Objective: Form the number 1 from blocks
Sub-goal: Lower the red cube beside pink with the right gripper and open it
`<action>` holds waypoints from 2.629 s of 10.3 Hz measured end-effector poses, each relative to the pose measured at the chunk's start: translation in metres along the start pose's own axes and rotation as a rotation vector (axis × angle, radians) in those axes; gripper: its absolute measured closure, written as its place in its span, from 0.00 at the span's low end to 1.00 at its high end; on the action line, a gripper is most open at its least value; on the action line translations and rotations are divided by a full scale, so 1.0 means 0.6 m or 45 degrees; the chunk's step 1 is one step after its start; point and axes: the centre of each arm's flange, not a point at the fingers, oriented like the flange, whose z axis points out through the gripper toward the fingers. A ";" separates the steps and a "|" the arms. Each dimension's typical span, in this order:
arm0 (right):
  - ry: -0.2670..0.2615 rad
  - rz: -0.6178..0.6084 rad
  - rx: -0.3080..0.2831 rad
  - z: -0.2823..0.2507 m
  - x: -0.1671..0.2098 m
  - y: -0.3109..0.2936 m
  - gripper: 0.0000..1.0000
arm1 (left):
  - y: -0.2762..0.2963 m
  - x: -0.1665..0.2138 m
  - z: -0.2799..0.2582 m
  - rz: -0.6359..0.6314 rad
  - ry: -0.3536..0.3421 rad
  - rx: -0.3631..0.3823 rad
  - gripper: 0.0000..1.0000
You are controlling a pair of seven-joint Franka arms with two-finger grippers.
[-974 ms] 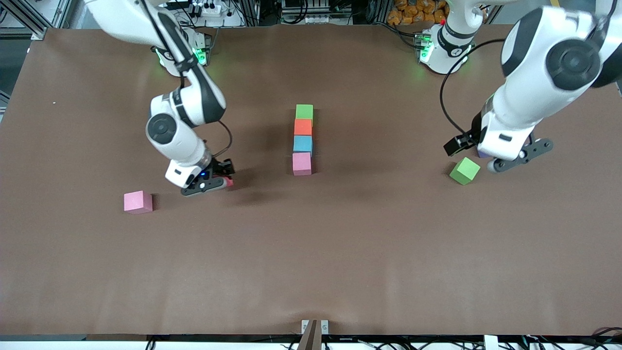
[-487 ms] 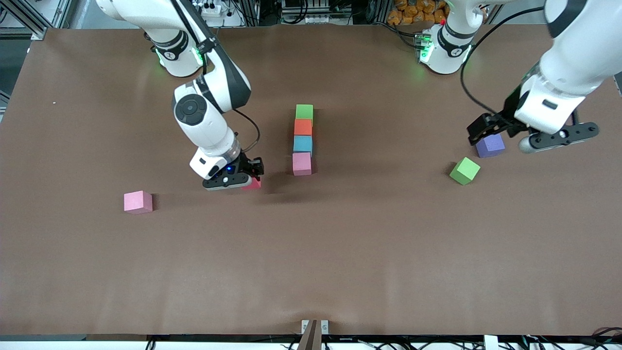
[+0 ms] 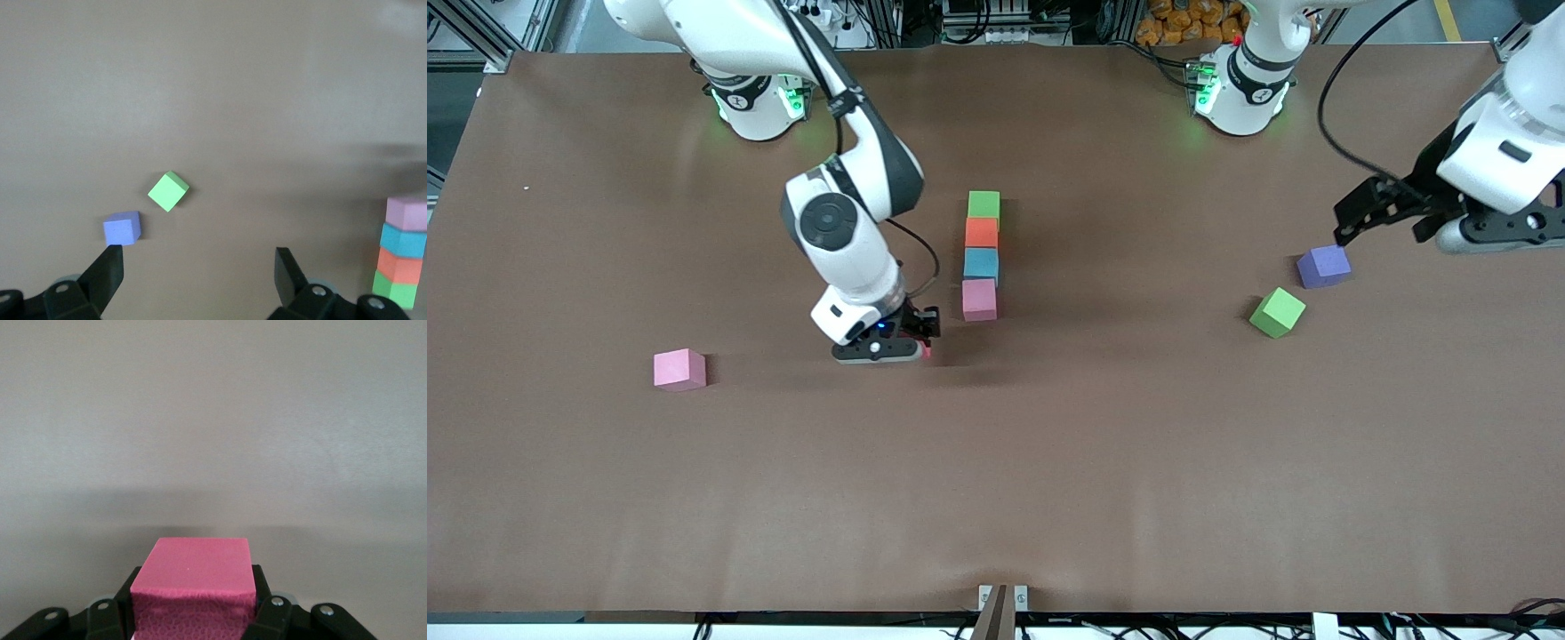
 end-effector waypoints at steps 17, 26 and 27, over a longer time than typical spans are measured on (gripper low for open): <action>-0.015 0.052 -0.065 0.104 -0.052 -0.158 0.34 | 0.004 -0.010 -0.024 0.050 -0.015 0.066 0.00; -0.015 0.029 -0.064 0.107 -0.063 -0.172 0.33 | 0.004 -0.007 -0.020 0.049 -0.022 0.066 0.00; -0.016 0.028 -0.065 0.108 -0.064 -0.172 0.33 | 0.004 -0.007 -0.019 0.049 -0.022 0.066 0.00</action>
